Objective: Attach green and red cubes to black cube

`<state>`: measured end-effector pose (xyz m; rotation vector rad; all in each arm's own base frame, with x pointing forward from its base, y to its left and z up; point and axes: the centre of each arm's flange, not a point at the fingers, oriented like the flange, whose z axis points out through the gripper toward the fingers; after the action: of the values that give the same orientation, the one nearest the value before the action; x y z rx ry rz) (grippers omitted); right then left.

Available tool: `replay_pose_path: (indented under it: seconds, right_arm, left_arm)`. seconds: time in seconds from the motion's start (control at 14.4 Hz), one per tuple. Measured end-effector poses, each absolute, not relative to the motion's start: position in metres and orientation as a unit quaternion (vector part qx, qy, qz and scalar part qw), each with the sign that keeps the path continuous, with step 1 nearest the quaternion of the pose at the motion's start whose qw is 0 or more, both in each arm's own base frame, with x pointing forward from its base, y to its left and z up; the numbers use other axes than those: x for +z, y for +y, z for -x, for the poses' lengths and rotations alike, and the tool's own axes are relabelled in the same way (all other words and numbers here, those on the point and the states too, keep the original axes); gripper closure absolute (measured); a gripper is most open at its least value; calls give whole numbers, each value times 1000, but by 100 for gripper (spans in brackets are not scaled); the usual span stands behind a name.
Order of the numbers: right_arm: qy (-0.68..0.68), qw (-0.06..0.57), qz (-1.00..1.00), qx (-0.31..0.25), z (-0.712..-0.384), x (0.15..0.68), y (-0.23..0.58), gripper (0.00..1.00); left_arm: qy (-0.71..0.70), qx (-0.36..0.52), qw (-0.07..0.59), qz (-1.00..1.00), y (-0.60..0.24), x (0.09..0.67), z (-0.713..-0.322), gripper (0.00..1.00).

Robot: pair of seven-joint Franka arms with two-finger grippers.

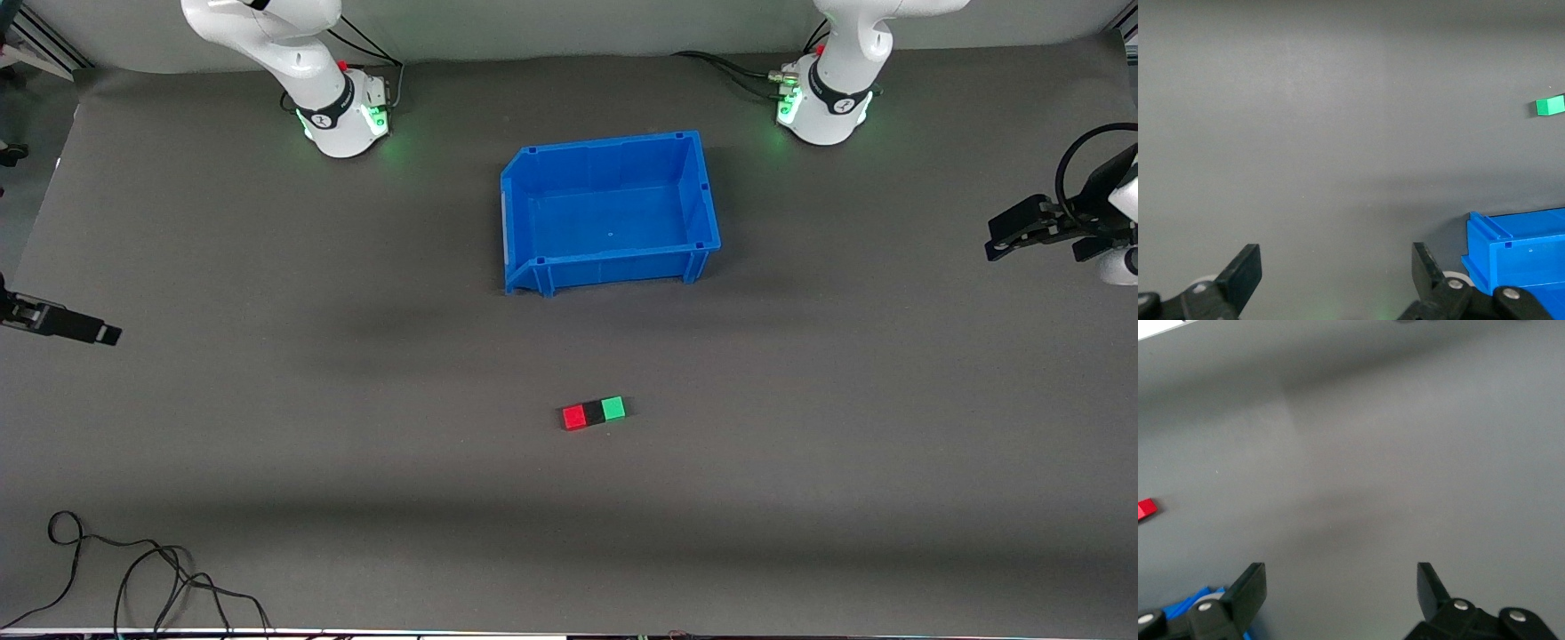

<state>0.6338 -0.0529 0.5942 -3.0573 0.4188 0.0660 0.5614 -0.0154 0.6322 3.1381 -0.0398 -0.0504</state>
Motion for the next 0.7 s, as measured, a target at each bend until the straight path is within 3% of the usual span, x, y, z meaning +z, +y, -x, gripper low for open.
replay_pose_path:
  seconds: [0.28,0.7]
  right_arm:
    - [112,24,993,-19,-622,567,-27,0]
    - [111,33,993,-19,-600,571,-31,0]
  left_arm:
    - [-15,-16,1,-1000,-17,633,-561,0]
    - [-14,-20,-2,-1000,-16,629,-561,0]
